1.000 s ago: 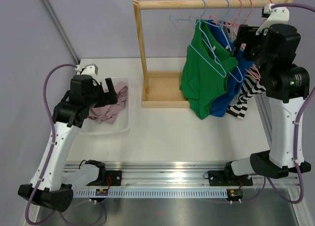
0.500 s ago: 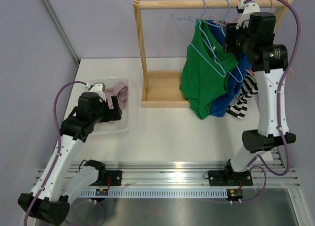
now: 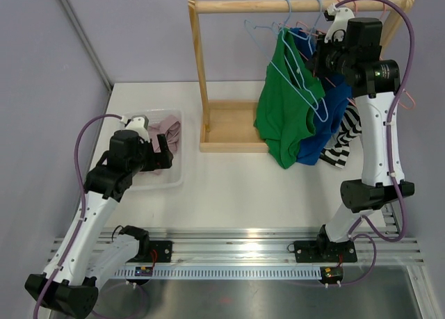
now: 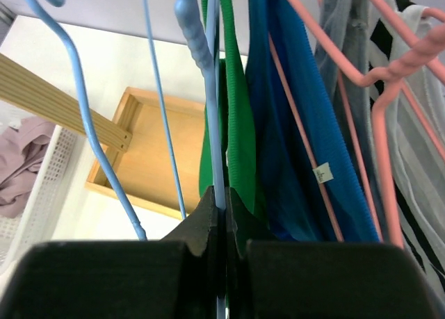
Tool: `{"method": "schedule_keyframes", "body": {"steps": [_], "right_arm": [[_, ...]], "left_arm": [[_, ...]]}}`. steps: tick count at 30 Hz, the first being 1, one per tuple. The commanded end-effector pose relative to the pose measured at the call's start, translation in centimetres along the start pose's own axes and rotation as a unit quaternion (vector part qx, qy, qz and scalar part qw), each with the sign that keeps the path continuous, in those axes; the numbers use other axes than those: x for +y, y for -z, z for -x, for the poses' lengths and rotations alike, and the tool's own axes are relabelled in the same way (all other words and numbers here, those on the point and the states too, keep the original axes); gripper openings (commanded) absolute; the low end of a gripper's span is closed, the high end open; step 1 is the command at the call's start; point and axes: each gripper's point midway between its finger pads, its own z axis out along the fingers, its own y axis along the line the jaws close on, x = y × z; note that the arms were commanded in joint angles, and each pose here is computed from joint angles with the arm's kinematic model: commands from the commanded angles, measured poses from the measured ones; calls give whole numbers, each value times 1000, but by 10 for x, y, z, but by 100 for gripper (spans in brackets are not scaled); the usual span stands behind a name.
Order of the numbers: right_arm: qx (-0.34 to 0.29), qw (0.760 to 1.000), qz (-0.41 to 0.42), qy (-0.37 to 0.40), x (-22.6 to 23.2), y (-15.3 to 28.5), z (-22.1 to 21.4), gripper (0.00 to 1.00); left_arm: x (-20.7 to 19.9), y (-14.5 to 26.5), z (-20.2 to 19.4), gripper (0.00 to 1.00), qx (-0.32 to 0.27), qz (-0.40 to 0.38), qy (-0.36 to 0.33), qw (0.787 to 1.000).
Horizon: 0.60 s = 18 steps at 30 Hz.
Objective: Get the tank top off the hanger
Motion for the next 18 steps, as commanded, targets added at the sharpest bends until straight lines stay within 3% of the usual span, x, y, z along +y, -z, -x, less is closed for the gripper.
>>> {"method": "schedule_keyframes", "body": {"steps": [1,13,18], "right_arm": [[-68,997,32,-3,15,26,36,0],[-148,988,22,-19,25,92,78,0],[-123,992,-2,-27,21,113,54,0]], "left_arm": [[-7,-4,7,99,-13,-18,-10,1000],[-10,-3,6,99,-11,-26,-10,1000],[-9,-2,7,99,-13,-24,-10,1000]]}}
